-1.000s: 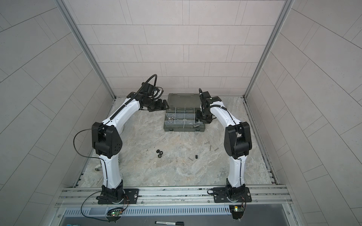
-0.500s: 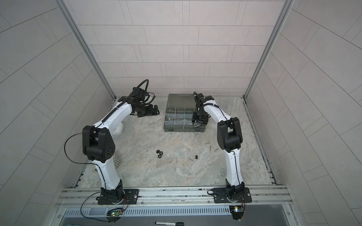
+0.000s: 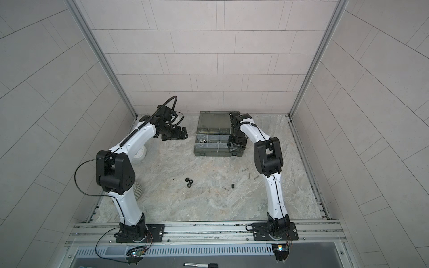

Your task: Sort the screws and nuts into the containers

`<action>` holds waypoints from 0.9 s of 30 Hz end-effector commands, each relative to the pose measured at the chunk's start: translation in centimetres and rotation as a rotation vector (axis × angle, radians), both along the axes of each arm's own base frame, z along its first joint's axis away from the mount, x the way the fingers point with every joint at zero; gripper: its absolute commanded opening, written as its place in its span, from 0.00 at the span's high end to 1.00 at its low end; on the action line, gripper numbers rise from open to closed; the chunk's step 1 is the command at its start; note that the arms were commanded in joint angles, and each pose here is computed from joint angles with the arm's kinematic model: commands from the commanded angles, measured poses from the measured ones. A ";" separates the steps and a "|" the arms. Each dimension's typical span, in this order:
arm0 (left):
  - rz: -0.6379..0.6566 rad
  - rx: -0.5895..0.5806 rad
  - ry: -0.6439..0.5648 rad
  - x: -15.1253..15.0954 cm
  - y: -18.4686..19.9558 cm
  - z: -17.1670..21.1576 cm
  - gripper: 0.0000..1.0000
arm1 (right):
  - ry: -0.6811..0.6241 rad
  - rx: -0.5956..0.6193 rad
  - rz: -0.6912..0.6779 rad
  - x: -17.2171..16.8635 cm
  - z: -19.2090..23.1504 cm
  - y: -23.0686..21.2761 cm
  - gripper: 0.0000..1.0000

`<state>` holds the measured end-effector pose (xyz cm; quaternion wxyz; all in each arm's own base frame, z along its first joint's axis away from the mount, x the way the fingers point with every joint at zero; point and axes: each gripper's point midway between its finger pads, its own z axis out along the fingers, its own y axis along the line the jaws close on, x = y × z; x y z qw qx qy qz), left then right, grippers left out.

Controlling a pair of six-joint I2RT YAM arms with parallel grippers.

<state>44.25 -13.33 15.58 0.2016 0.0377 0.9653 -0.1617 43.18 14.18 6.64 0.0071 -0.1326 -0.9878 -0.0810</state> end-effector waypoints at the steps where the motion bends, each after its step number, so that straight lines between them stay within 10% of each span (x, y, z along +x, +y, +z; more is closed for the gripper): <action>1: -0.014 0.014 0.009 -0.9 0.1 0.2 0.03 | 0.008 -0.016 -0.025 0.5 -0.4 -0.3 0.34; 21: -0.001 0.013 0.025 -0.3 0.7 -0.2 0.03 | 0.135 -0.026 -0.033 0.1 -4.4 -0.2 0.36; 27: 0.001 0.009 0.032 -0.2 0.6 -0.4 0.03 | 0.163 -0.042 -0.015 -0.3 -4.5 -0.4 0.55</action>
